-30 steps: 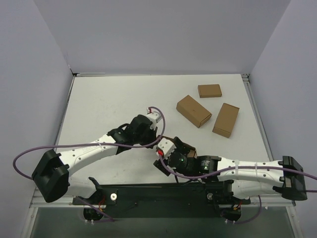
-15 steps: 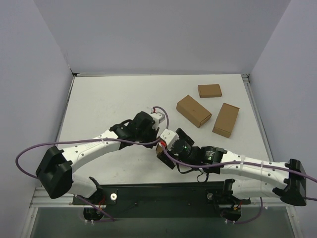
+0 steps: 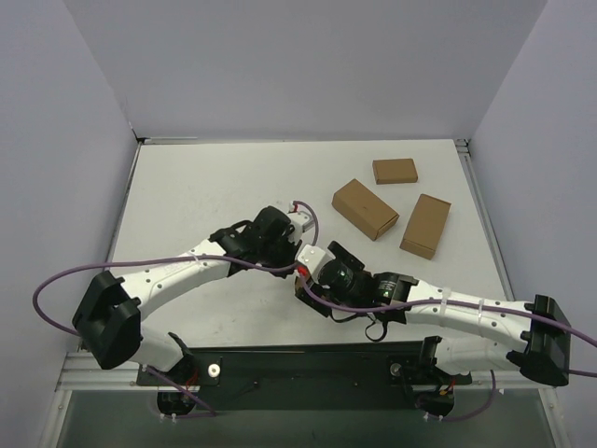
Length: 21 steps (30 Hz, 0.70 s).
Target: Fold the paper box
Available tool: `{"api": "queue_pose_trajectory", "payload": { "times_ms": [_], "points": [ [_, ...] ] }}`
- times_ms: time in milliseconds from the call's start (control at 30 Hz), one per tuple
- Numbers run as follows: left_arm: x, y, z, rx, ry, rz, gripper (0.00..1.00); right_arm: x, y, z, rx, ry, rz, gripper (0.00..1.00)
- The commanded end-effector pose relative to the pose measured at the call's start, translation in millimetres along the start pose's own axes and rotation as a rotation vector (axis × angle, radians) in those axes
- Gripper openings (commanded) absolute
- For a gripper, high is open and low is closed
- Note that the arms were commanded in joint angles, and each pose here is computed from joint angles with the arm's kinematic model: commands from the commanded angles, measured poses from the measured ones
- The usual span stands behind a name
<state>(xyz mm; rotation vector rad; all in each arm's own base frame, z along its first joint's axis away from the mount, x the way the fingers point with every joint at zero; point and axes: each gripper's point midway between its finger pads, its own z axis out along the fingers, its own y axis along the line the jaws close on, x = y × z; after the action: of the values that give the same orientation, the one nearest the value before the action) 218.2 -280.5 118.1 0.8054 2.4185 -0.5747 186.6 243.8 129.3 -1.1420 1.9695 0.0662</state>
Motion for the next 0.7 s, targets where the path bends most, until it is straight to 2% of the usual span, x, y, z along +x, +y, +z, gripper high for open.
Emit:
{"api": "queue_pose_trajectory", "payload": {
  "times_ms": [0,200,467,667],
  "points": [
    [-20,-7,-7,0.026,-0.029,0.048,0.00,-6,-9,-8,0.005,-0.013,-0.036,1.00],
    [-21,-5,-7,0.021,-0.017,0.067,0.00,-3,-15,-6,-0.014,0.002,-0.030,1.00],
    [-24,-7,-7,0.034,-0.019,0.092,0.00,23,-15,16,-0.051,0.083,-0.039,1.00],
    [-25,-5,-7,0.030,-0.021,0.108,0.00,20,-18,16,-0.036,0.098,-0.056,1.00]
  ]
}}
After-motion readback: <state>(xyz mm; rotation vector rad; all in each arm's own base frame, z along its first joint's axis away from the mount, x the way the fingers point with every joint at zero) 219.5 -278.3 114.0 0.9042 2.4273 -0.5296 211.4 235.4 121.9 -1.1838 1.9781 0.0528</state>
